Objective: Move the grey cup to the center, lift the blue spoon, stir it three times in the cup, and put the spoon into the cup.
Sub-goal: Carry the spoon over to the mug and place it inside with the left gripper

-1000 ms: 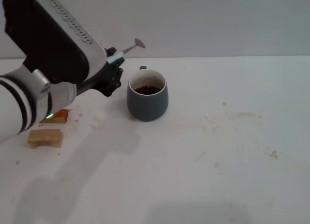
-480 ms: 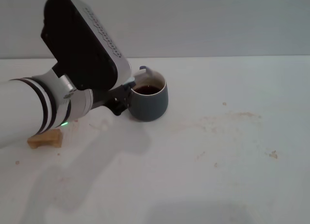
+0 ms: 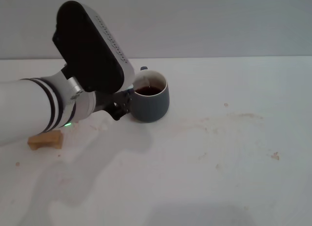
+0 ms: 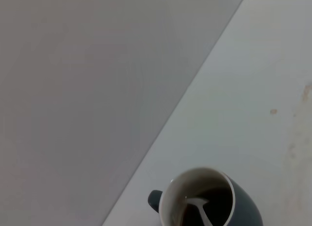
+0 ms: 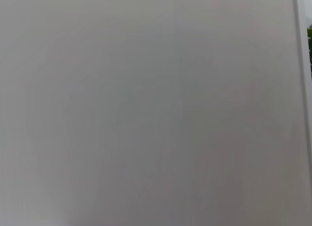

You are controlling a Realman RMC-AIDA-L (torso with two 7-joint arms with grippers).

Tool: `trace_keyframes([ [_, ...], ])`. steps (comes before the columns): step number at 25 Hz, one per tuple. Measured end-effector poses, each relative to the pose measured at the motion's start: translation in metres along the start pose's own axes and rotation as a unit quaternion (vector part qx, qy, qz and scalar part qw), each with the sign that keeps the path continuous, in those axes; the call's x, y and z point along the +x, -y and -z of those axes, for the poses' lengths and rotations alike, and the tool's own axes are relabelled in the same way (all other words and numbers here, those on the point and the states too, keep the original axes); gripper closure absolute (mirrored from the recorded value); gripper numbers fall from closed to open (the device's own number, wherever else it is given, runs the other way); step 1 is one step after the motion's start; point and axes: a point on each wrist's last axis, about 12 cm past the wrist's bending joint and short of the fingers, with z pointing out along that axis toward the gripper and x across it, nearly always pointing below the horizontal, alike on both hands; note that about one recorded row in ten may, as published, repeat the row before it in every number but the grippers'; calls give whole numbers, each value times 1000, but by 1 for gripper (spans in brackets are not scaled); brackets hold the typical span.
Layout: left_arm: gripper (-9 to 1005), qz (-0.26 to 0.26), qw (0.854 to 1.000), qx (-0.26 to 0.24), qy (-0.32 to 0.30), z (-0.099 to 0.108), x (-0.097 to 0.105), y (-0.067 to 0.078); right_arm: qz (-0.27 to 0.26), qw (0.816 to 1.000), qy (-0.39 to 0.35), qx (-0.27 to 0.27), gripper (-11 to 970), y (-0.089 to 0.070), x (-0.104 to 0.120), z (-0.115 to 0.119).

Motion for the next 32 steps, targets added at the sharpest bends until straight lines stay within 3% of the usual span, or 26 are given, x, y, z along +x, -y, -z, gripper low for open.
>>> trace_keyframes([
  [21,815,-25,999,21,-29,-41,-2,-6,-1,1000,0,4,960,5,1,5],
  [32,814,-34,999,31,-17,-39,-10,2,-1,1000,-2,1,960,4,1,4],
])
